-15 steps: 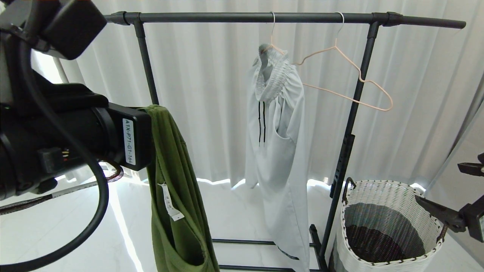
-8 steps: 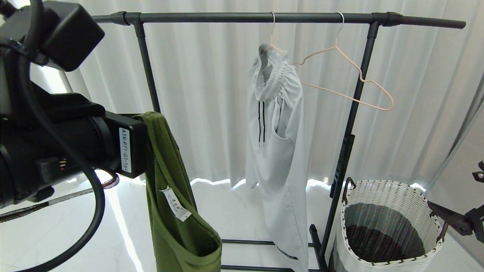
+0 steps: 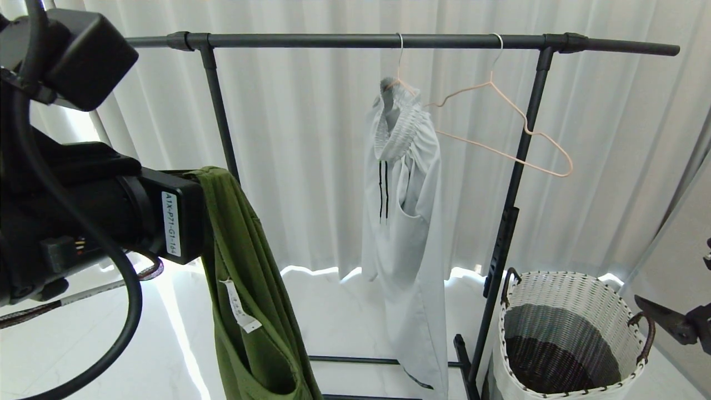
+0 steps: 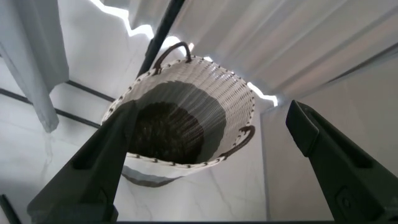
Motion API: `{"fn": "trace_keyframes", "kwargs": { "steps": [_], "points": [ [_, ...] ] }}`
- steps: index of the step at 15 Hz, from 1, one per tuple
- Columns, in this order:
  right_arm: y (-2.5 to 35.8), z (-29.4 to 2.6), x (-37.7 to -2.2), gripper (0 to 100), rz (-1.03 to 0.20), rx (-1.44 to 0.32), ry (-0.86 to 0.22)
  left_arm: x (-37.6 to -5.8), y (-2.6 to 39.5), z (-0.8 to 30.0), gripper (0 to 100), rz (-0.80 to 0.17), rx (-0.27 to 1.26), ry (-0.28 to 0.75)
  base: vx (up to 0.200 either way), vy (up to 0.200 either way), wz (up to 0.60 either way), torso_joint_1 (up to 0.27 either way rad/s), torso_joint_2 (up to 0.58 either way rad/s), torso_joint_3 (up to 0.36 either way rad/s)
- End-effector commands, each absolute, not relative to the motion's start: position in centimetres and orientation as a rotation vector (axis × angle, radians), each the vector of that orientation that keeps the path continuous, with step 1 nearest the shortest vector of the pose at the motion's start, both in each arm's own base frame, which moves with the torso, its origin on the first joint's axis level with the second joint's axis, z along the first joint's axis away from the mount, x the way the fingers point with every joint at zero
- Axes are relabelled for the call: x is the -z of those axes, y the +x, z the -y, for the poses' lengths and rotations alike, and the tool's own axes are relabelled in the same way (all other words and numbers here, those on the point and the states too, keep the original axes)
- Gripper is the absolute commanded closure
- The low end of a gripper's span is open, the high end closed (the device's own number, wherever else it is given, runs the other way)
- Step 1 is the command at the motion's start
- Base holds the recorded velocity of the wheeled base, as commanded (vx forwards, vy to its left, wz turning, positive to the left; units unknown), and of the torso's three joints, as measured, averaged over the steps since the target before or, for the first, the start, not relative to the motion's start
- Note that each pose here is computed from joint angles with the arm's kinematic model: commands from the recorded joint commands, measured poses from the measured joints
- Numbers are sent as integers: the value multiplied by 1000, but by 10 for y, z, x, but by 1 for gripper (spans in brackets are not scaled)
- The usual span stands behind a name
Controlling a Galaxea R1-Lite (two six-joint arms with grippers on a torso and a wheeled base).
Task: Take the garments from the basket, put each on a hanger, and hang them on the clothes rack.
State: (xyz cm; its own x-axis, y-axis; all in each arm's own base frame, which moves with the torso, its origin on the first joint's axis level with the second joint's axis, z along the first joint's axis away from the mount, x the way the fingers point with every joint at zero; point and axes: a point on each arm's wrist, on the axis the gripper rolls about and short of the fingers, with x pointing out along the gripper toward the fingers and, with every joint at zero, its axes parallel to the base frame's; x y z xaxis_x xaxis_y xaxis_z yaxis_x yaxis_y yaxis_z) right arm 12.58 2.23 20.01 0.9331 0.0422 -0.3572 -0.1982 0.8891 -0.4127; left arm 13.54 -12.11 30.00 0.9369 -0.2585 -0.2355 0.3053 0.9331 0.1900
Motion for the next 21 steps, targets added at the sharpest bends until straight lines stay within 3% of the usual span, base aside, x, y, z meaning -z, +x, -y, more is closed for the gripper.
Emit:
{"fn": "trace_keyframes", "kwargs": {
  "steps": [1,16,21],
  "points": [
    [126,-22,-200,0,-351,-124,-459,-300,135,121,100,-207,291,226,0,0,0,100,-403,-315],
    [127,-22,-200,0,-354,-122,-450,-301,135,120,100,-206,289,223,0,0,0,174,-474,-309],
    [125,-21,-193,0,-378,-118,-348,-298,134,119,100,-210,286,226,0,0,0,110,-255,-147]
  ]
}}
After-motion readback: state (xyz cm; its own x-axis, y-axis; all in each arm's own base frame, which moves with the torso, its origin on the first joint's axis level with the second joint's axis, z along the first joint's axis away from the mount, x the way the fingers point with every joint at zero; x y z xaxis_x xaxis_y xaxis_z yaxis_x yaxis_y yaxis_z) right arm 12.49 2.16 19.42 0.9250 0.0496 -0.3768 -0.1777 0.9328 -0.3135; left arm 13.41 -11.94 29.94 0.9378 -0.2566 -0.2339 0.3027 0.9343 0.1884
